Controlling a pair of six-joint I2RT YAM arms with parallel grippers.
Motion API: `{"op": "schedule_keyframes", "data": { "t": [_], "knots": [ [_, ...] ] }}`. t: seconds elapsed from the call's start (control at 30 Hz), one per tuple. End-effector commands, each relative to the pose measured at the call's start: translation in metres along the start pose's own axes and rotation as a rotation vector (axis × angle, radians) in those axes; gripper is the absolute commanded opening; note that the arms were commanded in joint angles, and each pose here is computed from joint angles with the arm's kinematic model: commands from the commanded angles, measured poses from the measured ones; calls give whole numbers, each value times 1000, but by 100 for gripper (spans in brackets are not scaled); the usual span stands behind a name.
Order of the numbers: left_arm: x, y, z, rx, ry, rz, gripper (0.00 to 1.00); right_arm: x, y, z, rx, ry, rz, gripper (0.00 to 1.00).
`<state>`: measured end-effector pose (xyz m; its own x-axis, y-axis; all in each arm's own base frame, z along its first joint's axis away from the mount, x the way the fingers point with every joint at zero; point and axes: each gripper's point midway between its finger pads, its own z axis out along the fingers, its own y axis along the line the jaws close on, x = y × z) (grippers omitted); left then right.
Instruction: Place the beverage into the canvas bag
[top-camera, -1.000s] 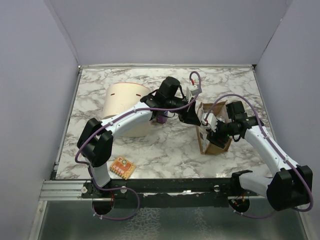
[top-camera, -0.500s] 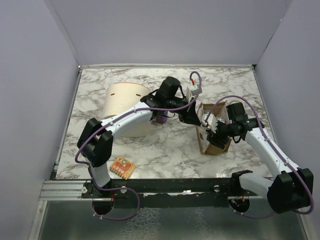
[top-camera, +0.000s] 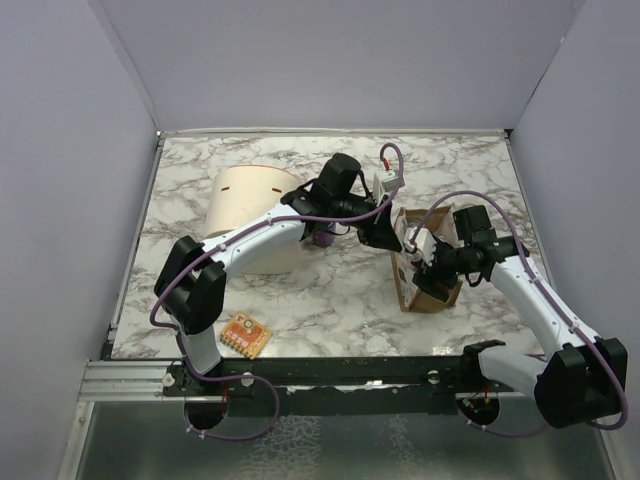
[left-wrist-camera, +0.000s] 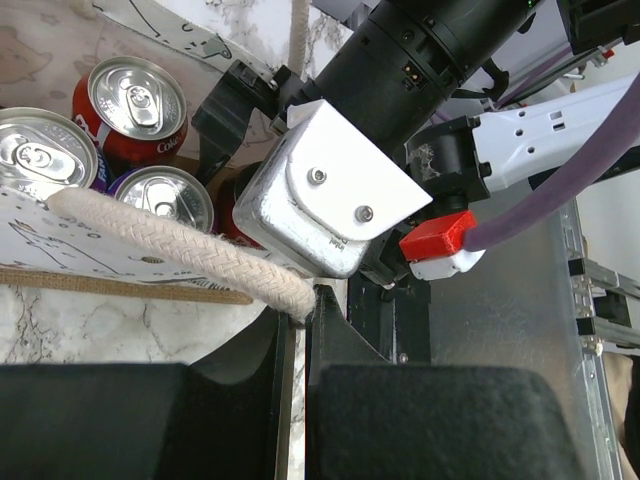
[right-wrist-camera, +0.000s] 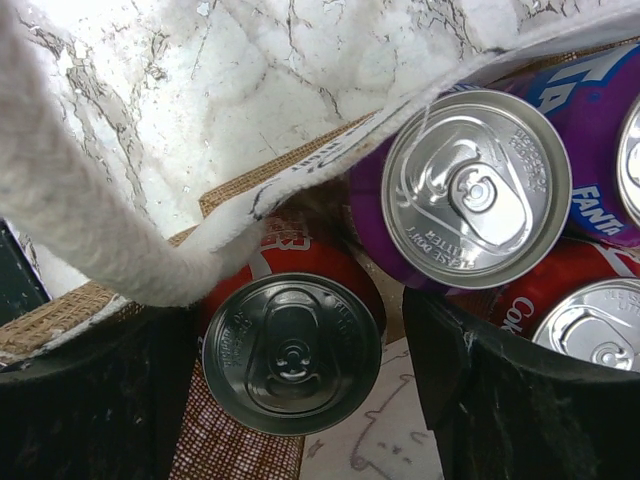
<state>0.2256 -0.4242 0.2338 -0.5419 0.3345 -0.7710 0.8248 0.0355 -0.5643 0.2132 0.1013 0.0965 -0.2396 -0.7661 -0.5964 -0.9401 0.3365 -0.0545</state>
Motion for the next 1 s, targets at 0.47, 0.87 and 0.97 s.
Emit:
{"op": "schedule_keyframes", "data": {
  "t": [0.47,0.87,0.97],
  "knots": [
    [-12,-3,-5,-7,-30,62,0,-21,4,-28,30,-31,15,84],
    [-11,-3,-5,-5,-28,68,0,-38,-2,-48,64,-50,3,82],
    [-12,-4,-5,0,-29,70,0,-43,-4,-55,83,-59,-2,82]
  ]
}}
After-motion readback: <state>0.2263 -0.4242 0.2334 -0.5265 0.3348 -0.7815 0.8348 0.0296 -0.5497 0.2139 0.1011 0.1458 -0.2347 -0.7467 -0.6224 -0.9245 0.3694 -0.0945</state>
